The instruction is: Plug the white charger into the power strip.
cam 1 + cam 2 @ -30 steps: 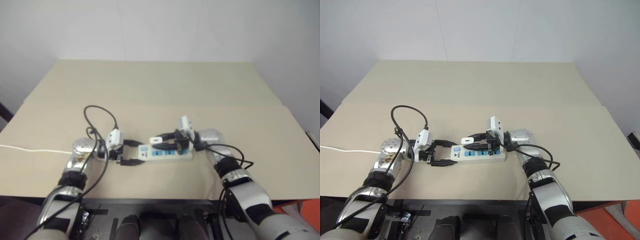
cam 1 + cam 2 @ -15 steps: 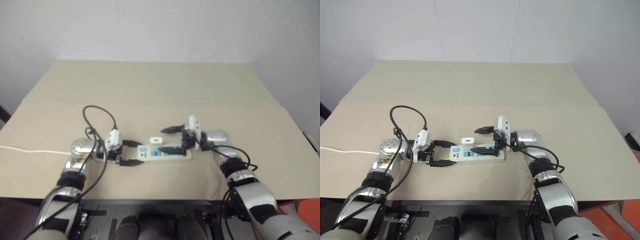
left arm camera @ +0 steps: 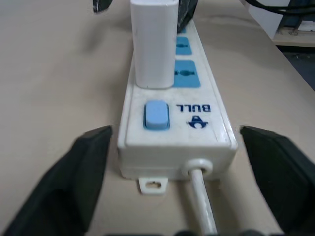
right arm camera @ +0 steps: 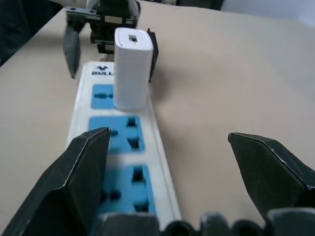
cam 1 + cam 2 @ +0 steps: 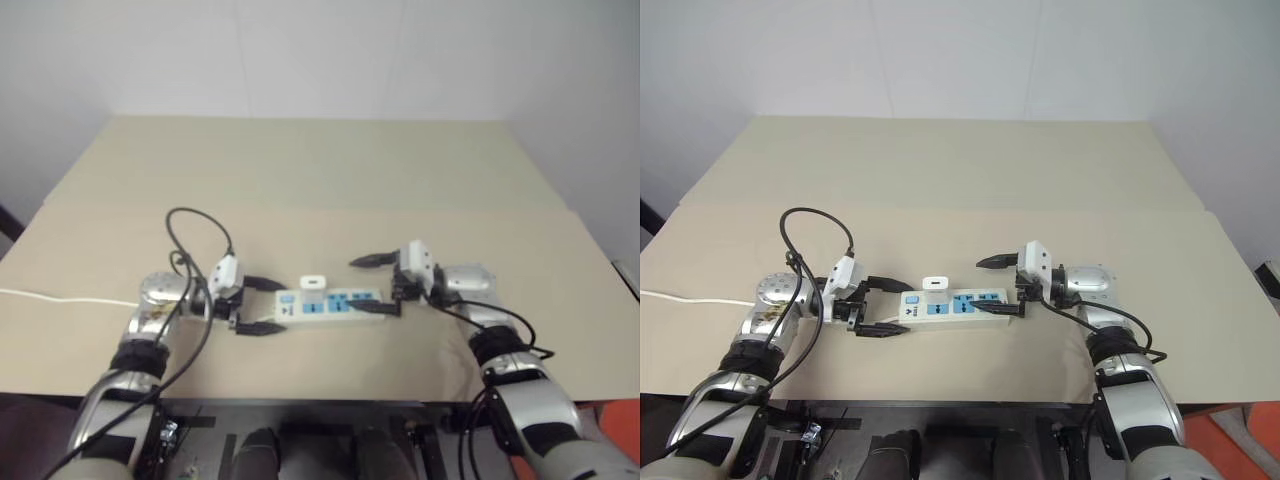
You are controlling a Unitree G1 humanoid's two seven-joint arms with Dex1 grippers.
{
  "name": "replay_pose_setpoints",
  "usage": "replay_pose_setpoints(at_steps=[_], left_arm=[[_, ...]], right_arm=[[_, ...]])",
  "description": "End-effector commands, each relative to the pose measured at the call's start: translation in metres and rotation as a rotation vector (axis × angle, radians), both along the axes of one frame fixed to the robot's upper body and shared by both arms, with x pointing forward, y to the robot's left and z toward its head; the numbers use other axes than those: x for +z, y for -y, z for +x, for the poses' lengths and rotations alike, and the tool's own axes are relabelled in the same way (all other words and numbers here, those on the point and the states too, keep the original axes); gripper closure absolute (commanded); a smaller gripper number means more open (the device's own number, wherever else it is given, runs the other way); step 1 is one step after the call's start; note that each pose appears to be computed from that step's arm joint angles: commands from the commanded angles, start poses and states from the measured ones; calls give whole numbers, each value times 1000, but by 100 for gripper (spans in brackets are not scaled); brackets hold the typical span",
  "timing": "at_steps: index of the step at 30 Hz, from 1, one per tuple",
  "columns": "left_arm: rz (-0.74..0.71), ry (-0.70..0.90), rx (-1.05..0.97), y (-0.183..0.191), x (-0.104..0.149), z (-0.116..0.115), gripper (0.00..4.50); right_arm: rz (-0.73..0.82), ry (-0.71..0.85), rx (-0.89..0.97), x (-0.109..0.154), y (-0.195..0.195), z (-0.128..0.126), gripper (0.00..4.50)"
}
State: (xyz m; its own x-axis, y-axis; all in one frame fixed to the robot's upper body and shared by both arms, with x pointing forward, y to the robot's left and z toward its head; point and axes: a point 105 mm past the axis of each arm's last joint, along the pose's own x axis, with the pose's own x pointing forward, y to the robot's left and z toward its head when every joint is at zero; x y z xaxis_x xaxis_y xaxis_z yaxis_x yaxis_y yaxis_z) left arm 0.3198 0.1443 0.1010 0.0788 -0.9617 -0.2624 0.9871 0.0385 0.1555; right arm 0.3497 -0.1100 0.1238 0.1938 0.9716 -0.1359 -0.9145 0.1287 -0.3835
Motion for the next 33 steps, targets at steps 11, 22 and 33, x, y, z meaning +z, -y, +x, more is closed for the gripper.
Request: replay_pose_setpoints(at_steps=[11, 22, 33], left_arm=[[-74, 36, -51, -21, 61, -27, 4], [217, 128, 203, -105, 62, -23, 4], [169, 67, 217, -97, 53, -30, 4]], right_arm=[[-14, 84, -55, 35, 45, -11, 0], [-437, -105, -179, 40, 109, -30, 0], [-483, -120, -326, 41, 132, -61, 0]])
